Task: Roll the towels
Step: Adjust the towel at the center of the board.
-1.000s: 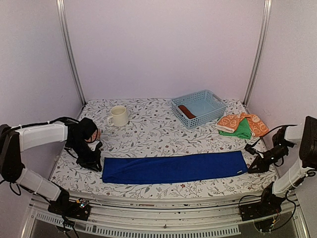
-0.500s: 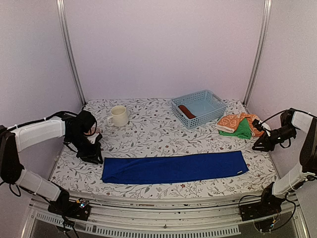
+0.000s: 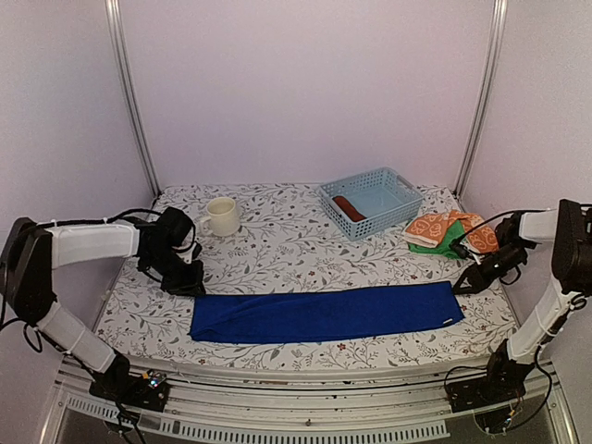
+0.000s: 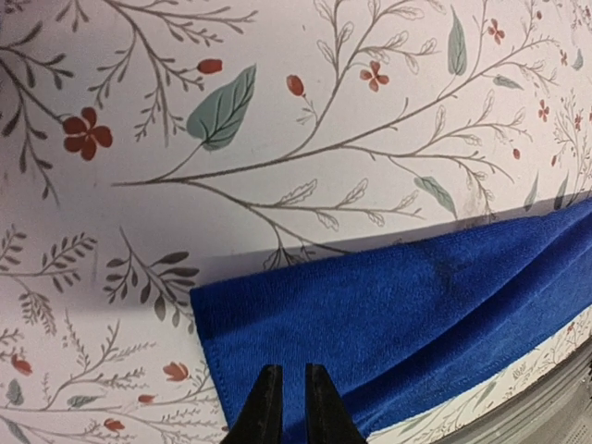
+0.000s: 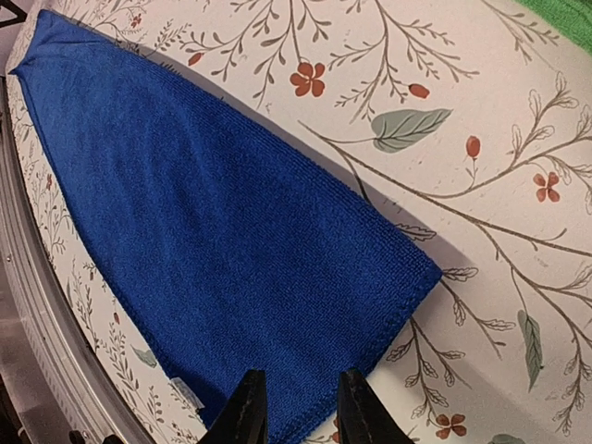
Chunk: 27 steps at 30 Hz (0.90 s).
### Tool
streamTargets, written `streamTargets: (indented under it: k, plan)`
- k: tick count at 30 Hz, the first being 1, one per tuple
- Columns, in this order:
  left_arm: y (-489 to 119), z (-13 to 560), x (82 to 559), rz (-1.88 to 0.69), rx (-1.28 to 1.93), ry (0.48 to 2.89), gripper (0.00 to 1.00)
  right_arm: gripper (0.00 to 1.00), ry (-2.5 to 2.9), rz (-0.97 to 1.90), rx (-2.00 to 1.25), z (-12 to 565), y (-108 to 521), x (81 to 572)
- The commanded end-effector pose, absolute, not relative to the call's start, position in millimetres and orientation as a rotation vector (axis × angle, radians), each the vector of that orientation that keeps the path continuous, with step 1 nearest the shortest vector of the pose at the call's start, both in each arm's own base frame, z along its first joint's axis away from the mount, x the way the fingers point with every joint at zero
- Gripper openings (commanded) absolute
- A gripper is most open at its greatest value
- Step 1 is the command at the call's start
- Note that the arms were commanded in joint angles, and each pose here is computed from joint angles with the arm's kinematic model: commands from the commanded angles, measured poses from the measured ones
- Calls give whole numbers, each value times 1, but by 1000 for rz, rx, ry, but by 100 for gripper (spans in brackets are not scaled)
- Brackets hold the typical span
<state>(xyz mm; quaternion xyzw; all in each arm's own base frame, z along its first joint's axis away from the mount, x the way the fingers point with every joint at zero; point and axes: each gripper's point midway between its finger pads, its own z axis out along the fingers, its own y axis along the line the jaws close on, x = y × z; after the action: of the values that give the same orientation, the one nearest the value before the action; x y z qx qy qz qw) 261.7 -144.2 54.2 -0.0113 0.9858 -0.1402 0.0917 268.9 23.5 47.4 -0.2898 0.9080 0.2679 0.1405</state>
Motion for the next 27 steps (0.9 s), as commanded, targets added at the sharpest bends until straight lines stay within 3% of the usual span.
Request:
streamTargets:
  k: [1, 8, 15, 21, 27]
  plan:
    - [-153, 33, 280, -443, -49, 2891, 9, 29, 2688, 799, -815, 31, 27, 262]
    - [-132, -4, 291, -242, -74, 2959, 4, 29, 2820, 748, -828, -6, 15, 247]
    - [-119, 12, 330, -123, -132, 2808, 0, 28, 2909, 581, -748, -26, -7, 262]
    - [-139, 46, 332, -260, -94, 2743, 5, 28, 2786, 688, -770, 18, 13, 265]
    - [-151, 73, 291, -421, -133, 2766, 12, 32, 2663, 696, -916, 56, 33, 240]
